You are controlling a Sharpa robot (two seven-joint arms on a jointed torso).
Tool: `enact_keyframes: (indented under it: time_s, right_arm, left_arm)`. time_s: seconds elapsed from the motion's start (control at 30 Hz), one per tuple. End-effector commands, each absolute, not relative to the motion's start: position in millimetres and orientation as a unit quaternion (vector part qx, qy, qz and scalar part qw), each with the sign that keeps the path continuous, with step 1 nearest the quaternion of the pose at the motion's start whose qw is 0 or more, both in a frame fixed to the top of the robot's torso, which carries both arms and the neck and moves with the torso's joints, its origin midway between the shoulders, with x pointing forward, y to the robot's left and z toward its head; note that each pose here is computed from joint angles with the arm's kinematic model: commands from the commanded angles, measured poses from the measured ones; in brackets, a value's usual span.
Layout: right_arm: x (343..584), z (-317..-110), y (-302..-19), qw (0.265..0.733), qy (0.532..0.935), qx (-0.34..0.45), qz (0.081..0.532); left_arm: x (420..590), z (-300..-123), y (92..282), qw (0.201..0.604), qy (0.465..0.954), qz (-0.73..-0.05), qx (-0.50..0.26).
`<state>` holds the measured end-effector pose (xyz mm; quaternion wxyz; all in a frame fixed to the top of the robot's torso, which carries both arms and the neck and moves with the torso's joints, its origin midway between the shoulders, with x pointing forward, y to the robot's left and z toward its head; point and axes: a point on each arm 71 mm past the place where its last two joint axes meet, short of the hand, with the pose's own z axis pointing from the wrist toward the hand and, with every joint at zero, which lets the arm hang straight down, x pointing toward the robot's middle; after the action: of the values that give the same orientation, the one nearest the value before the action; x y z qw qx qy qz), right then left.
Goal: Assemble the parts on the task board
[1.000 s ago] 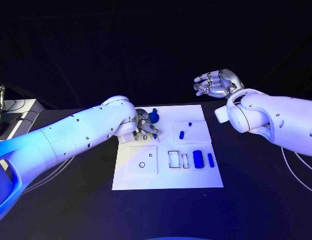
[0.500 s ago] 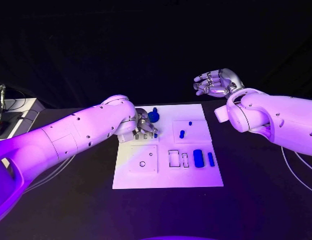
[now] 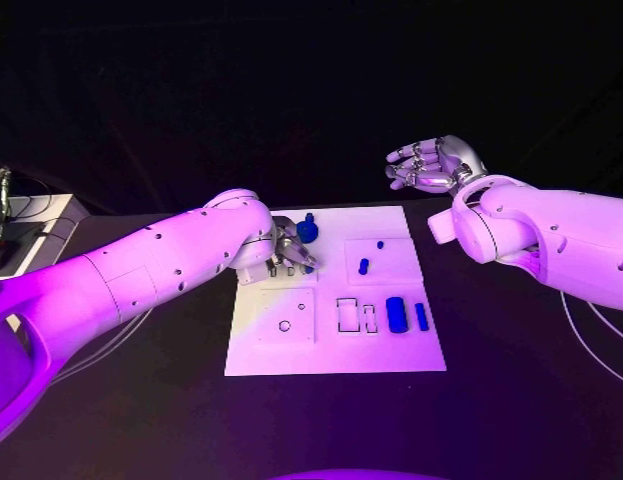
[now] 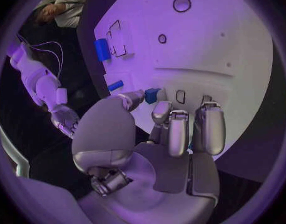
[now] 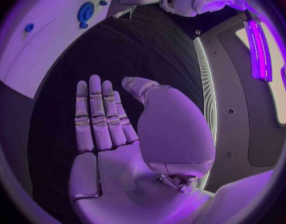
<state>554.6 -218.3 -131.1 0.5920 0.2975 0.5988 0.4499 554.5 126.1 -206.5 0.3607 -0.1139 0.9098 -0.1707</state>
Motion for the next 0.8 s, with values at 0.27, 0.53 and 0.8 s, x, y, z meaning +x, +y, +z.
enact_keyframes:
  time_s: [0.27,0.53,0.8]
  right_arm:
    - [554.0,-131.4,-216.1,0.589,0.601,0.29,0.455]
    - [554.1,-131.5,-216.4,0.589,0.602,0.29,0.455]
    - [554.4,-133.0,-216.9,0.587,0.604,0.291,0.454]
  left_arm:
    - [551.9,-207.9,123.1,0.341,0.915,-0.187,-0.106]
    - [551.5,-208.3,124.4,0.337,0.917,-0.187,-0.105]
    - [551.9,-208.4,127.2,0.334,0.915,-0.195,-0.115]
